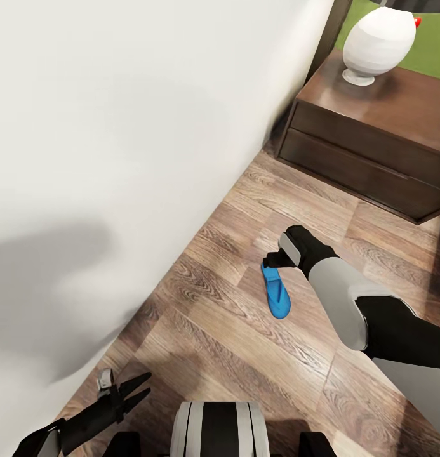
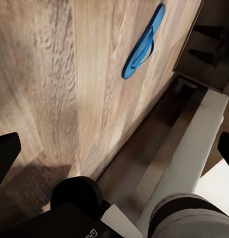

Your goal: In the bedroom, move the book from the bed onto either nightstand, and place the two sandals side by side next to the bed.

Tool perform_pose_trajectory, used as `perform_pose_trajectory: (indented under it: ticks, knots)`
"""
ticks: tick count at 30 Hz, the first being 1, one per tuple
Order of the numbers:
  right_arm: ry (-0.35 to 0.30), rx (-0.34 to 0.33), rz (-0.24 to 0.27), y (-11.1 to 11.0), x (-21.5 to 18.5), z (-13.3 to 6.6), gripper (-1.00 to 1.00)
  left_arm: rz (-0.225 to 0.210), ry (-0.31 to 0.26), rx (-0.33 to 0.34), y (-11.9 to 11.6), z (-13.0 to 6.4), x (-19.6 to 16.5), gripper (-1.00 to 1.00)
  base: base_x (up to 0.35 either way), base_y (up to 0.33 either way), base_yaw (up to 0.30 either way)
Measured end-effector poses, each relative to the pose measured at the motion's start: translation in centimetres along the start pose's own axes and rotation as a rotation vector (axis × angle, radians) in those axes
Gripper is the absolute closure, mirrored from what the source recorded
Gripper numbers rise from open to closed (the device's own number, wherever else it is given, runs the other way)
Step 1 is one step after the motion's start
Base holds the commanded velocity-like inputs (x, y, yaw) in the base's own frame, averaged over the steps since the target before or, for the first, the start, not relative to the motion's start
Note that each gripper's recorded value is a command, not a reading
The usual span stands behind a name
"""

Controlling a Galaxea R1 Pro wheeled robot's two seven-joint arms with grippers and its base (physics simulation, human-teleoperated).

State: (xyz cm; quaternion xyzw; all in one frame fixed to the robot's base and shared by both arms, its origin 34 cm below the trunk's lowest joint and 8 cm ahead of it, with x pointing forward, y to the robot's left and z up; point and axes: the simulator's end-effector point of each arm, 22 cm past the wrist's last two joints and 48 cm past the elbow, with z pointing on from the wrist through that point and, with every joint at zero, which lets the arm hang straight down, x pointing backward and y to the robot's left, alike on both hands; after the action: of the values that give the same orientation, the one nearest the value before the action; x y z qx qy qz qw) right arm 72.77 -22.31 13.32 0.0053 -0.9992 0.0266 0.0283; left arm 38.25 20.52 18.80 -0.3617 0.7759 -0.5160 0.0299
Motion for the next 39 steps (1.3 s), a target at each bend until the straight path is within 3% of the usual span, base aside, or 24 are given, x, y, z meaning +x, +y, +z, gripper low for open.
perform_pose_trajectory:
  ticks: [18,39]
  knots:
    - [0.001,0.001,-0.001,0.0,0.0,0.0,-1.00,0.045,-0.012,0.024,-1.6,0.9,-1.0,-1.00,0.000,0.000,0.000]
    - [0.004,-0.001,-0.001,0.0,0.0,-0.1,-1.00,0.066,-0.018,0.042,-2.6,1.5,-2.0,-1.00,0.000,0.000,0.000]
